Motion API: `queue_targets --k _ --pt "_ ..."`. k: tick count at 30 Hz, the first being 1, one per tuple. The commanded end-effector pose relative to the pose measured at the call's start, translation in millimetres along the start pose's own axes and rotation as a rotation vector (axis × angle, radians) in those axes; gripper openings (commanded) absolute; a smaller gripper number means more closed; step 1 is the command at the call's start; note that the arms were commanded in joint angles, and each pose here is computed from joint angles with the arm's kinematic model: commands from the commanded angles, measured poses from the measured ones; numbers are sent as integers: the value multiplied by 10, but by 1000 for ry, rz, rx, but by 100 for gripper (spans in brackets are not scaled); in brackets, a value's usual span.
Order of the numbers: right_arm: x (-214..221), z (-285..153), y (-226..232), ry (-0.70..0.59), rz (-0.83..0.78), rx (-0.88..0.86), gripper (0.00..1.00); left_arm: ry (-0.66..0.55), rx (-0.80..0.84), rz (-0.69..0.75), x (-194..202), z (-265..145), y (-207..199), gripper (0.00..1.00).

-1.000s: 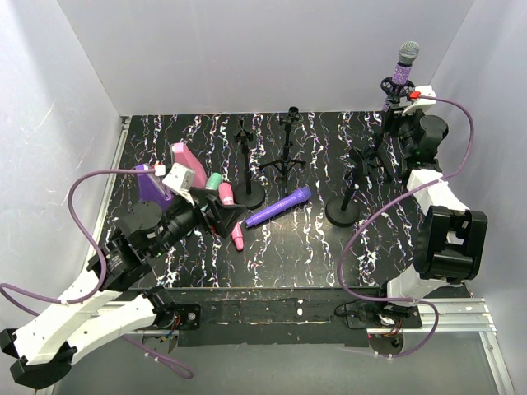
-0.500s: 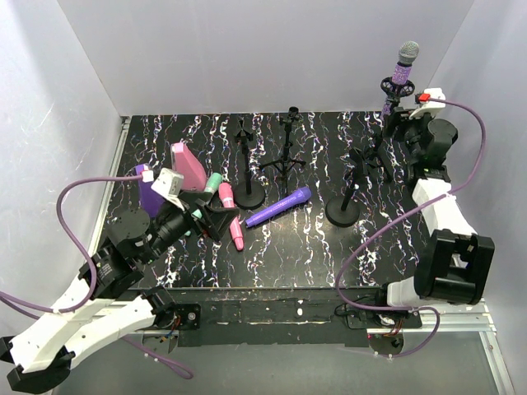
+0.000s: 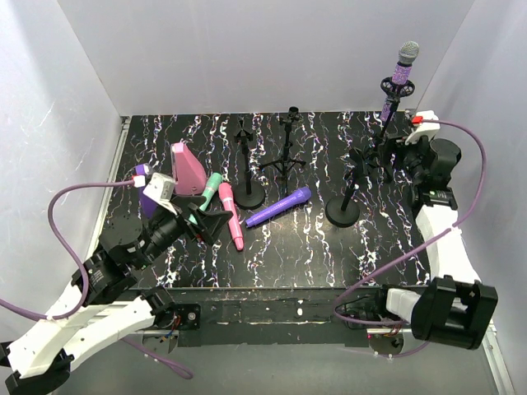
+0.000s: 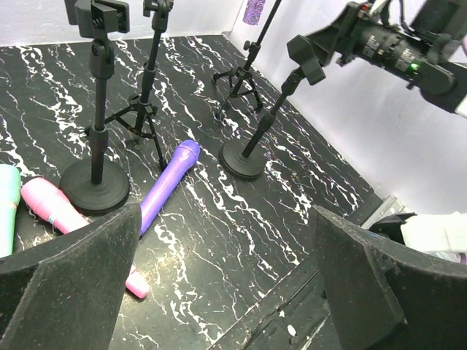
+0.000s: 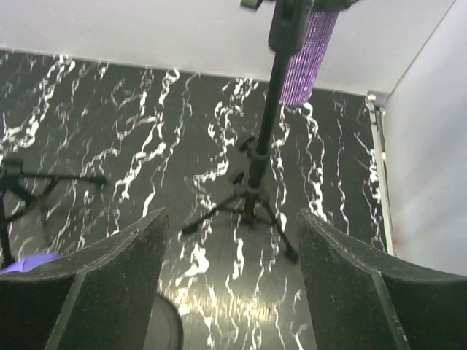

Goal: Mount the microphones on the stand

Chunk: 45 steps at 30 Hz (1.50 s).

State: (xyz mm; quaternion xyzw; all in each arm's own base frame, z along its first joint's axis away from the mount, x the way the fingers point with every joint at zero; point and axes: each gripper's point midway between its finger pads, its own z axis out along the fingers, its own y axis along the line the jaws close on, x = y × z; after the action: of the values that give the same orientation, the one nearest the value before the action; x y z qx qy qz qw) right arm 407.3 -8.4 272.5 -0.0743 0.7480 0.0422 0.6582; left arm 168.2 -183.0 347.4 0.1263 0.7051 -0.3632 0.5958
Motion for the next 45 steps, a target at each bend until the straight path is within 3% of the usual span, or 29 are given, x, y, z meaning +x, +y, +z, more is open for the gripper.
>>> queue_targets --k 1,9,14,20,25,29,37,42,45 --pt "83 -414 102 111 -49 -37 80 46 -83 -30 139 -9 148 98" --pt "328 -989 235 226 29 -56 98 171 -161 -25 252 282 179 98" --pt "484 -1250 425 269 41 -170 98 232 -163 0 398 540 167 98" --pt "793 -1448 886 280 -10 -463 98 301 -146 8 603 819 194 98" --pt "1029 -1586 1184 246 -53 -676 97 327 -76 -82 671 966 222 98" --pt "1092 -1639 1355 205 1 -787 96 358 23 -174 711 1069 132 98" --pt "1083 -1658 1399 223 45 -830 96 320 95 -244 137 1222 -210 98" --pt "1037 -1656 1393 210 33 -825 96 389 202 -242 -99 1642 -571 98" --pt "1045 -1670 1394 217 33 -822 96 444 151 -164 -36 2055 -589 98"
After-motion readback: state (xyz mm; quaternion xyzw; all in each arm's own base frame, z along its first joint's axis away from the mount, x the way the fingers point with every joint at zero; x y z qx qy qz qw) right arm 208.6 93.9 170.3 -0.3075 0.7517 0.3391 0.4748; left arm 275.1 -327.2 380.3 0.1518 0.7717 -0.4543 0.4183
